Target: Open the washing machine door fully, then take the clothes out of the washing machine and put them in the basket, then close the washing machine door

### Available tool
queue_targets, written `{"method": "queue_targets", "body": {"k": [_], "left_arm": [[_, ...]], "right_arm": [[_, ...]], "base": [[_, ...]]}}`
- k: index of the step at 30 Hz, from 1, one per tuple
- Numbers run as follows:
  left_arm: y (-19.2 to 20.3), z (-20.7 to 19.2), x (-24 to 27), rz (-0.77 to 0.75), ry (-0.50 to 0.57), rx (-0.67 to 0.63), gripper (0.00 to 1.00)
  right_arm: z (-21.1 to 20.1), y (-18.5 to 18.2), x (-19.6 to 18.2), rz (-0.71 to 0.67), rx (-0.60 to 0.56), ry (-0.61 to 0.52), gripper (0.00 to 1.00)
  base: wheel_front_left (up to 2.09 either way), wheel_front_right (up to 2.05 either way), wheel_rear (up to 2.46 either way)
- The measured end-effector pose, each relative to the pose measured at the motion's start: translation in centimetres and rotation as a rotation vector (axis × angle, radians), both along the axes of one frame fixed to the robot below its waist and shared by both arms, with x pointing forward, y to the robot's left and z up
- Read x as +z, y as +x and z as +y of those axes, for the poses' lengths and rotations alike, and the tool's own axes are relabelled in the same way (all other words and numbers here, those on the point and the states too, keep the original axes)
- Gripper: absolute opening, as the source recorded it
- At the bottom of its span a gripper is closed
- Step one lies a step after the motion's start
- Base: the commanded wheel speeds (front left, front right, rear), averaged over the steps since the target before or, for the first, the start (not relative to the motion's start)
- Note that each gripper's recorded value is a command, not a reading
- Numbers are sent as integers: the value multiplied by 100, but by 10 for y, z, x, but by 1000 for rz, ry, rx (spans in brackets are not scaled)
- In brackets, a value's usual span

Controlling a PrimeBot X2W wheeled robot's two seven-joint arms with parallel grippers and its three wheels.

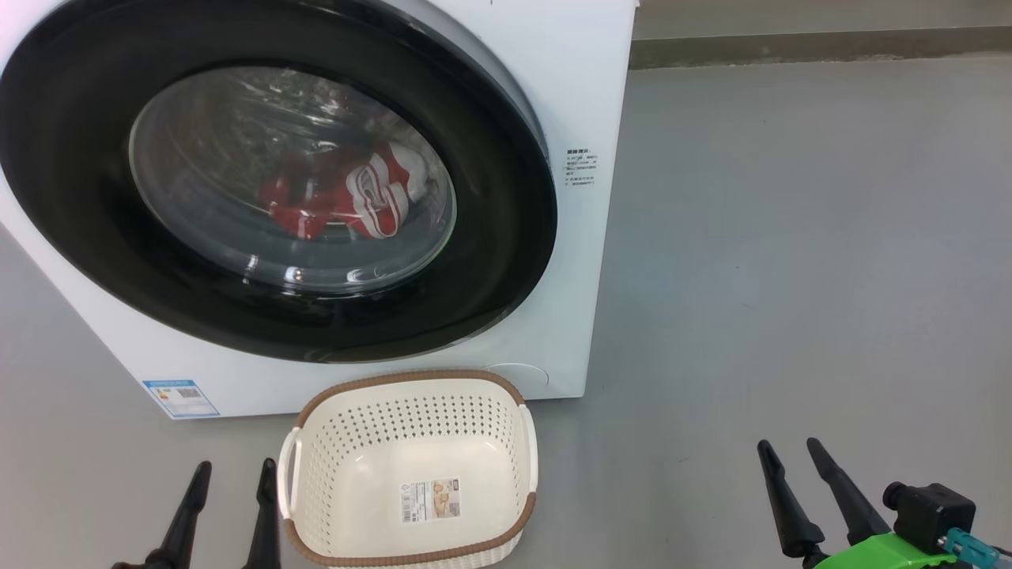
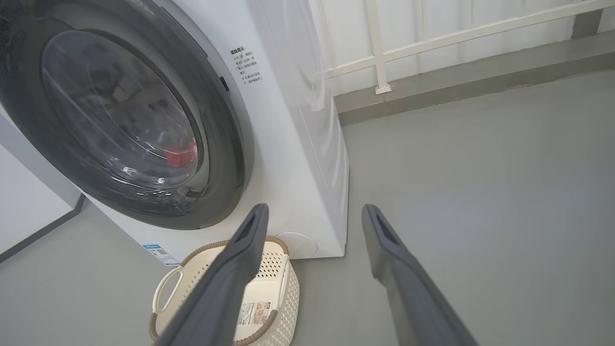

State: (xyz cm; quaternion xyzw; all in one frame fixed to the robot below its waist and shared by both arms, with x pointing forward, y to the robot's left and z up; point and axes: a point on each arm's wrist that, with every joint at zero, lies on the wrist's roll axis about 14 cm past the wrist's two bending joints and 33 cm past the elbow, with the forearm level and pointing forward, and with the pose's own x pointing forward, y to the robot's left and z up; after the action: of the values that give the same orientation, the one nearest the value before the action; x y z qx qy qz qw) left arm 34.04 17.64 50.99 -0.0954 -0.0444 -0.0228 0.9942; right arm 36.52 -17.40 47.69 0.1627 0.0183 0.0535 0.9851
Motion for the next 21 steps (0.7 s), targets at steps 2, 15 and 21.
{"method": "queue_targets", "body": {"k": [2,15,21], "left_arm": [[0,-1,0,-1,16,-4,100],[-5,-3,-7,15,34,-12,100],[-5,-3,-6,14,34,-13,100]], "right_arm": [[-2,0,3,-12,-5,-10,100],[-17,-7,4,-25,-51,-45,100],[-17,-10,3,-20,-52,-43,100]], "base": [[0,0,0],[0,0,0],[0,0,0]]}}
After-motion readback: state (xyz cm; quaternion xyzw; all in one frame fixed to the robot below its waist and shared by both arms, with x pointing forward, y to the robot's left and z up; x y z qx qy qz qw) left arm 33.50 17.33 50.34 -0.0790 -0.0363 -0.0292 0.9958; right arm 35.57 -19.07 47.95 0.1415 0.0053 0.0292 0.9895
